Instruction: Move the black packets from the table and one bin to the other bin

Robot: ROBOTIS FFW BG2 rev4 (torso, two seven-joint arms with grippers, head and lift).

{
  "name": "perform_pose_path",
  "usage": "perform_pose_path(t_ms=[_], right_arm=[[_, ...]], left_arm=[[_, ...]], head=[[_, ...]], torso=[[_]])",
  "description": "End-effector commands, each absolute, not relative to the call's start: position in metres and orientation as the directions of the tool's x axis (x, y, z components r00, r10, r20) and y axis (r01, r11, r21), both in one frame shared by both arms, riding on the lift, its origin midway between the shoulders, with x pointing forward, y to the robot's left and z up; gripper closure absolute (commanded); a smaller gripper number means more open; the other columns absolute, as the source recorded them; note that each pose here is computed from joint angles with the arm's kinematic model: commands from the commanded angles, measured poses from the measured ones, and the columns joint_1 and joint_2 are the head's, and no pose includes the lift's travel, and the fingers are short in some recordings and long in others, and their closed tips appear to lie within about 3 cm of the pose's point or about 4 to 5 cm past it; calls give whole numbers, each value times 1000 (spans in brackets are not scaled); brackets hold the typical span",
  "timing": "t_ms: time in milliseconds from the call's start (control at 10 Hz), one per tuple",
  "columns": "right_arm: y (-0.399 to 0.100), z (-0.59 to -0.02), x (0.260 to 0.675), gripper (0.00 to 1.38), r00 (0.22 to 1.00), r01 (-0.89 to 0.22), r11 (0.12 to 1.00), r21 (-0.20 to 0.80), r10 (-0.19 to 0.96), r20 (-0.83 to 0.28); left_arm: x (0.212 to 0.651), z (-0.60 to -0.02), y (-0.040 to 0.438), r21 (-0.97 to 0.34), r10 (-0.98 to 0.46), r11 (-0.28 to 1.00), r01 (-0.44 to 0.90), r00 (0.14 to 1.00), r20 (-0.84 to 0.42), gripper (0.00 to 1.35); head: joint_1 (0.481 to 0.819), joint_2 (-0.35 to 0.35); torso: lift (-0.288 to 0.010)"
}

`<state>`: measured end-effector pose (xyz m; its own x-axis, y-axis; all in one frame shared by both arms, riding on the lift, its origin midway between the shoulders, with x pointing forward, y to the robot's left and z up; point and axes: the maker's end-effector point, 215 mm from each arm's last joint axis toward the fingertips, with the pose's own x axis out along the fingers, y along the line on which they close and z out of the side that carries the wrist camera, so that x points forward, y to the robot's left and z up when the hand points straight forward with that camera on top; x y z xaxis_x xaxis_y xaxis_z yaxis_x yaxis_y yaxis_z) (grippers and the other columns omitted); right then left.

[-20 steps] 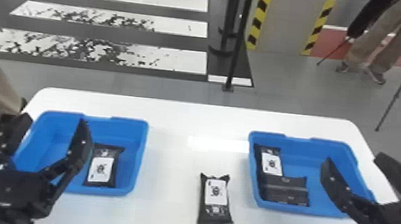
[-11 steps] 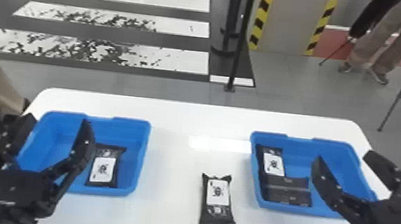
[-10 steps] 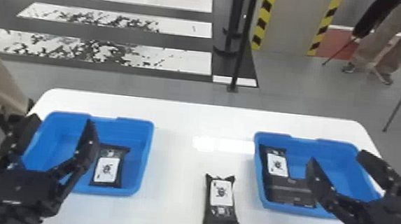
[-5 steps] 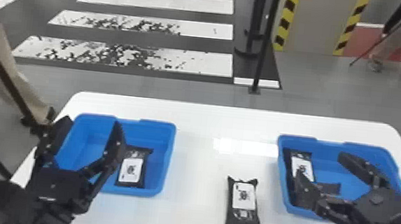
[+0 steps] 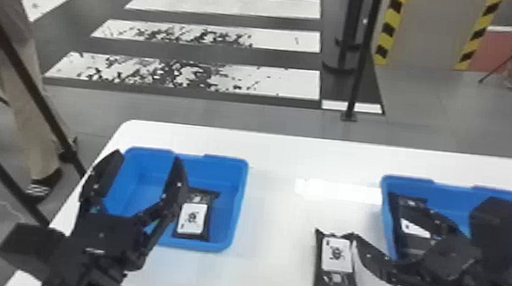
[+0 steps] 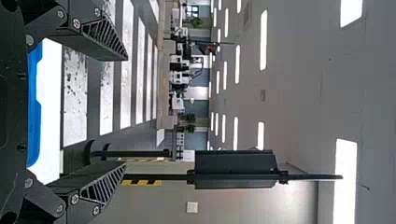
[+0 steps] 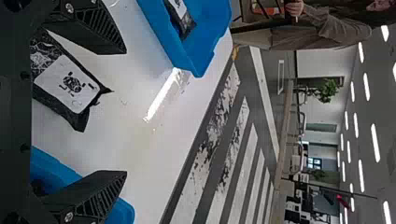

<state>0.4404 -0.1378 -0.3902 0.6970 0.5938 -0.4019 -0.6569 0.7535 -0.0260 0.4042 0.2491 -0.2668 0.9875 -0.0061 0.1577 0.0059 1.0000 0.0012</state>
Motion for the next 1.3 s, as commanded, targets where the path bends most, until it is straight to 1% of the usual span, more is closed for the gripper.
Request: perform_pose_path(t_ms=[0, 300, 500, 800, 900, 1200], right_arm=[[-130, -408, 444, 96, 665, -678, 735, -3, 611, -428], [-100, -443, 444, 96, 569, -734, 672, 93, 684, -457], [-91, -450, 442, 96, 540, -748, 655, 107, 695, -474], [-61, -476, 432, 96, 435, -787, 596, 162, 721, -539], [-57, -481, 431, 96, 417, -791, 589, 165, 716, -560], [-63, -496, 428, 96, 387, -788, 602, 131, 649, -656]], left_arm=[[405, -268, 249, -3, -4, 1000, 4, 988, 157, 254], [406, -269, 248, -10, -6, 1000, 7, 988, 157, 254], [406, -270, 248, -8, -6, 1000, 7, 988, 154, 254], [407, -276, 247, -8, -7, 1000, 8, 989, 145, 254], [409, -276, 245, -10, -10, 1000, 11, 989, 147, 256], [408, -278, 245, -10, -10, 1000, 11, 989, 145, 254]], head=[[695, 146], [695, 170], [695, 196], [695, 222], [695, 238], [695, 244]], torso=[[-110], [-110], [-110], [-110], [-110], [-110]])
